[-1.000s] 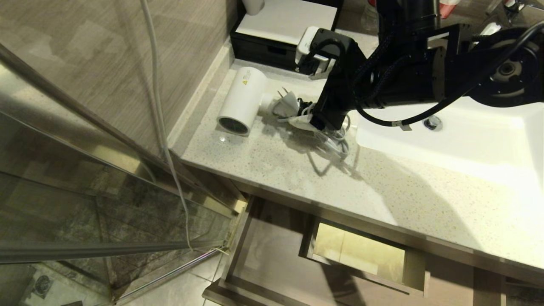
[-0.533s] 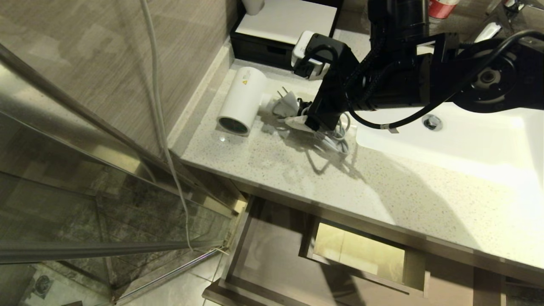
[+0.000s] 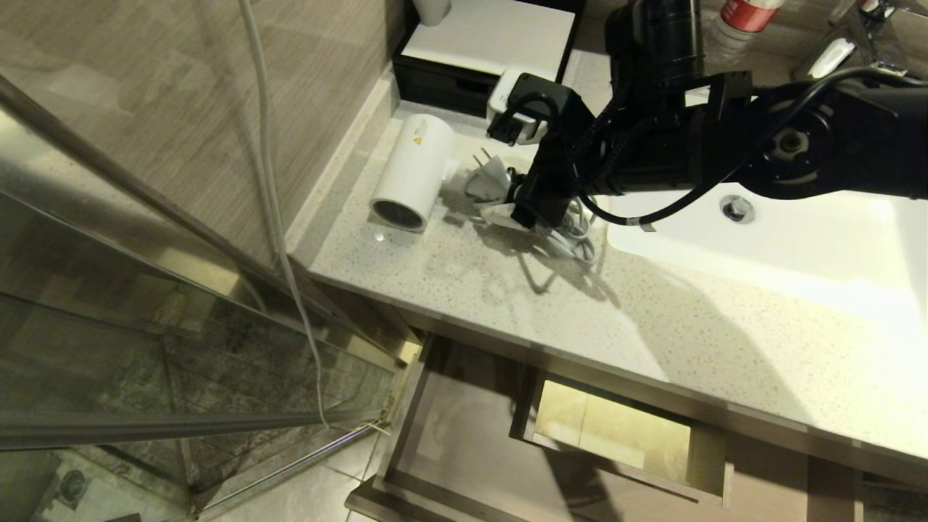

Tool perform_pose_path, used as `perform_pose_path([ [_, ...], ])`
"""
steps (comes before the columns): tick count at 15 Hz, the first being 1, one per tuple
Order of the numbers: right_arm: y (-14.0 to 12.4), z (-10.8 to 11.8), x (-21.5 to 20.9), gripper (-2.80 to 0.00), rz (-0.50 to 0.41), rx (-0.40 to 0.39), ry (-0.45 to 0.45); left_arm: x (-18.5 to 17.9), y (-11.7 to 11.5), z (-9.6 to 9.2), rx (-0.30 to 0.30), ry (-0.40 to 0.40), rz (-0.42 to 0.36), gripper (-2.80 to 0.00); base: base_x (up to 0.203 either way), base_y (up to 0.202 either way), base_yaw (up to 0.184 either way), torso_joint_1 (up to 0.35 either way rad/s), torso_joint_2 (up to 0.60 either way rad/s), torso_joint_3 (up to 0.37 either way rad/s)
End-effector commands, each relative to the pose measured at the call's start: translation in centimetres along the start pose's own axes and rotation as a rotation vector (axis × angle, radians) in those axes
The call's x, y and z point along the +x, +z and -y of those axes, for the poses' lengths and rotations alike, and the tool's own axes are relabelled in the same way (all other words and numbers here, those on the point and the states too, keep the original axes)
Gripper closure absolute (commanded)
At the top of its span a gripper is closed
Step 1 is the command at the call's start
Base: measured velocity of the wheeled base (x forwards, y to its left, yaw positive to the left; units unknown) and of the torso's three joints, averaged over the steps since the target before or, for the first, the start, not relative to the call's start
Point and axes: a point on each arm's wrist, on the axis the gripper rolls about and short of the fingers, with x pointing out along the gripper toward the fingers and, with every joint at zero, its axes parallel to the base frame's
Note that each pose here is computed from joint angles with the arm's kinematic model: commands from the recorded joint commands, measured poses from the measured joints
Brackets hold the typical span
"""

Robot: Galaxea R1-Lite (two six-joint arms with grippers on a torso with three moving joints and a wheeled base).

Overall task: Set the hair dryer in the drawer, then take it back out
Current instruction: Pick up the hairdryer

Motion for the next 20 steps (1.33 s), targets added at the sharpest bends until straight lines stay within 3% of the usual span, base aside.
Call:
perform_pose_path([
  [1,-0.3,-0.3,1.2,-2.8,-0.006,-0.005,0.007,0.0,0.0,0.0,0.0,0.0,-0.002,0.0,0.0,0.0,0.0,0.0,0.0,0.0],
  [11,-0.9,-0.9,2.4,-2.8,-0.048,-0.003,-0.007,0.0,0.0,0.0,0.0,0.0,0.0,0.0,0.0,0.0,0.0,0.0,0.0,0.0],
  [12,-1.0,-0.9,2.5,0.0,-0.049,-0.003,-0.006,0.0,0.0,0.0,0.0,0.0,-0.002,0.0,0.0,0.0,0.0,0.0,0.0,0.0],
  [20,-0.7,-0.6,1.6,0.0,-0.046,-0.001,-0.011,0.0,0.0,0.0,0.0,-0.001,-0.002,0.0,0.0,0.0,0.0,0.0,0.0,0.0],
])
